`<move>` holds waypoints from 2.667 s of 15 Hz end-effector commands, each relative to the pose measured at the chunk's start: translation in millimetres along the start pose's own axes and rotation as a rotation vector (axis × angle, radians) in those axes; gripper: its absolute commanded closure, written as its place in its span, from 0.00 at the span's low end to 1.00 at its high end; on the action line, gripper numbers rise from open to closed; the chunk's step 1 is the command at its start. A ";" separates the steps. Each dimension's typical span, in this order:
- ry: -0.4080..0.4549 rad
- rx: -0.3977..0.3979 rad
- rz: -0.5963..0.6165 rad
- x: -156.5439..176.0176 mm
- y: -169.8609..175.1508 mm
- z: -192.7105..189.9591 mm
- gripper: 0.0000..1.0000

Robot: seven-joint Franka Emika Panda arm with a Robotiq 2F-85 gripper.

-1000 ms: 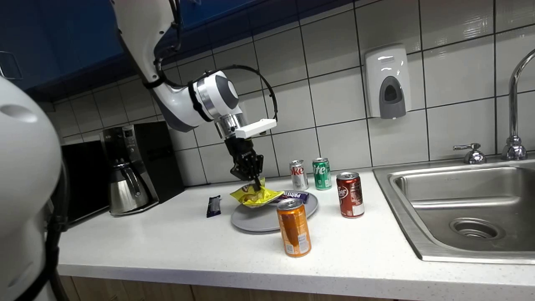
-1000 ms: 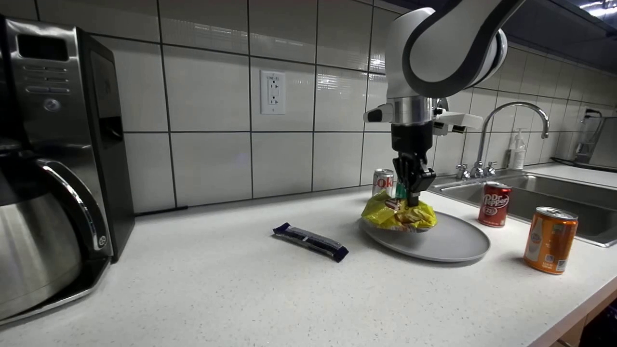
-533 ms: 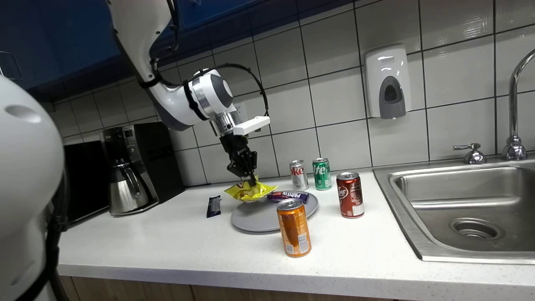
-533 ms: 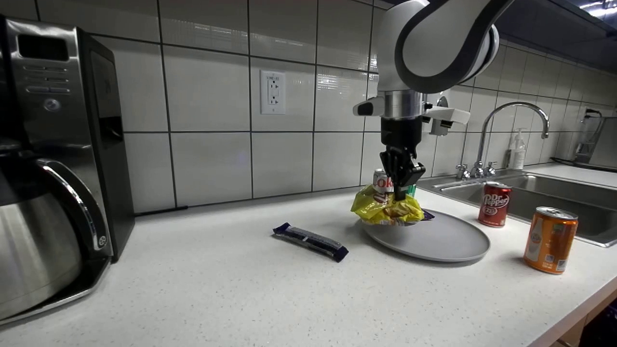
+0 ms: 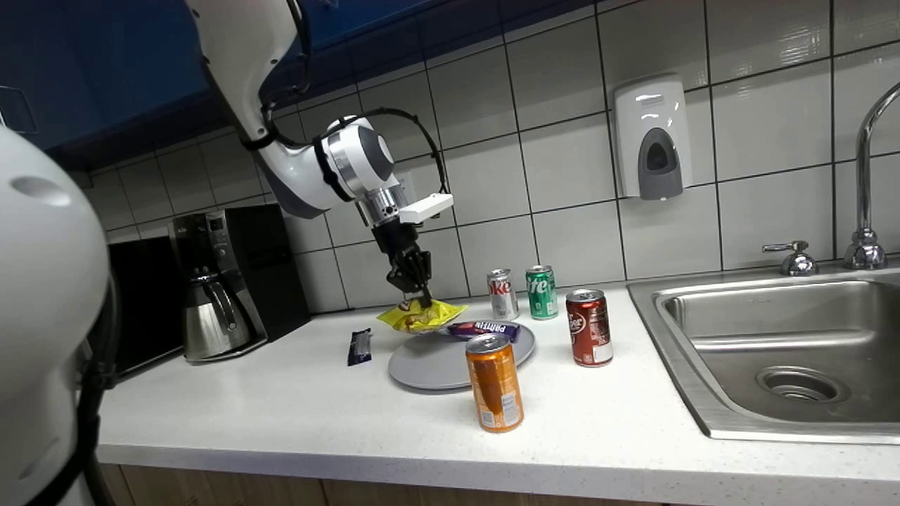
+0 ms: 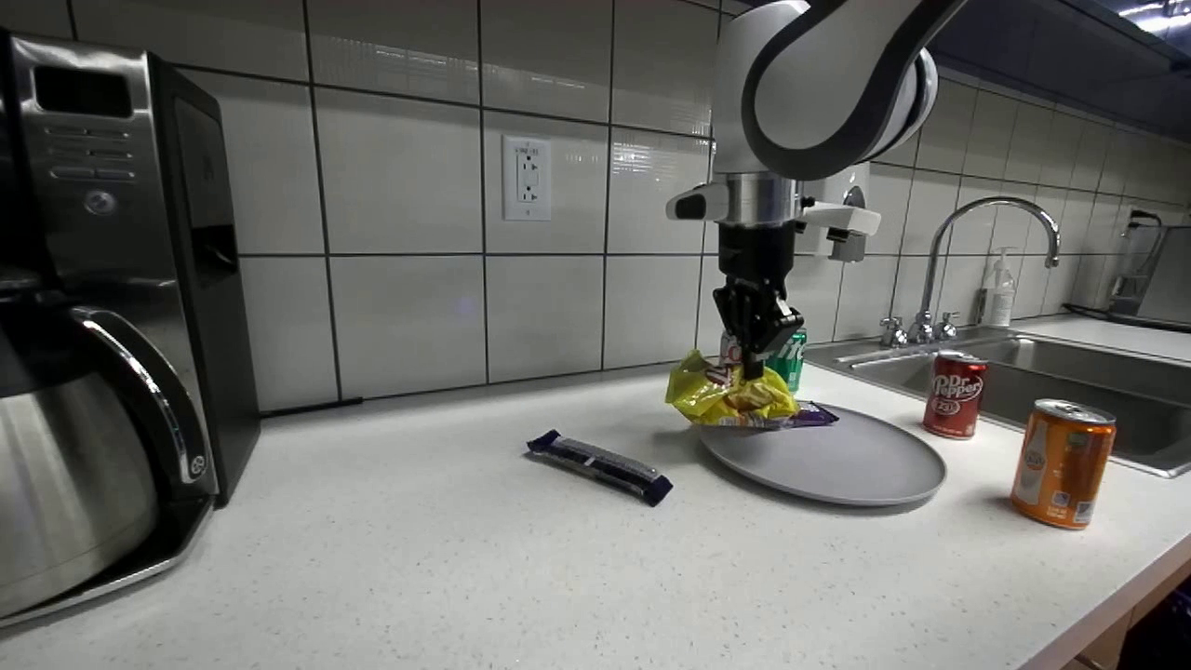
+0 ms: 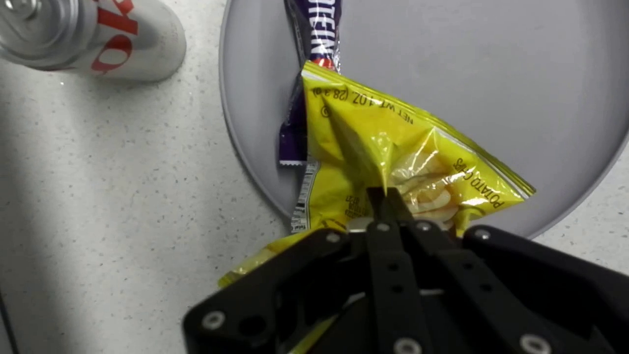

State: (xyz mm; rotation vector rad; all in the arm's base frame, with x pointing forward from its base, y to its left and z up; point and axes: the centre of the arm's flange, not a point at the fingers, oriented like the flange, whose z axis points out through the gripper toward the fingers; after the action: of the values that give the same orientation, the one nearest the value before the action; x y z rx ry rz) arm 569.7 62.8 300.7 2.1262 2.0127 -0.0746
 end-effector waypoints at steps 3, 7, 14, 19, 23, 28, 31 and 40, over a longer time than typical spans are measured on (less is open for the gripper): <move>0.005 -0.024 -0.081 7.3 28.9 3.6 1.00; 0.005 -0.037 -0.111 15.3 43.8 4.8 1.00; 0.010 -0.052 -0.133 26.2 70.5 14.9 1.00; 0.013 -0.064 -0.143 32.5 91.8 24.2 1.00; 0.015 -0.072 -0.151 37.5 102.8 28.7 1.00; 0.012 -0.076 -0.156 43.7 109.4 33.3 0.74; 0.013 -0.087 -0.160 45.7 107.0 30.1 0.58; 0.019 -0.114 -0.142 44.2 88.4 19.0 0.00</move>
State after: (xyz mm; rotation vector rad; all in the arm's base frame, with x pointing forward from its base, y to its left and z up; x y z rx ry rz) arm 674.3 100.1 274.8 1.9411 2.1387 0.0240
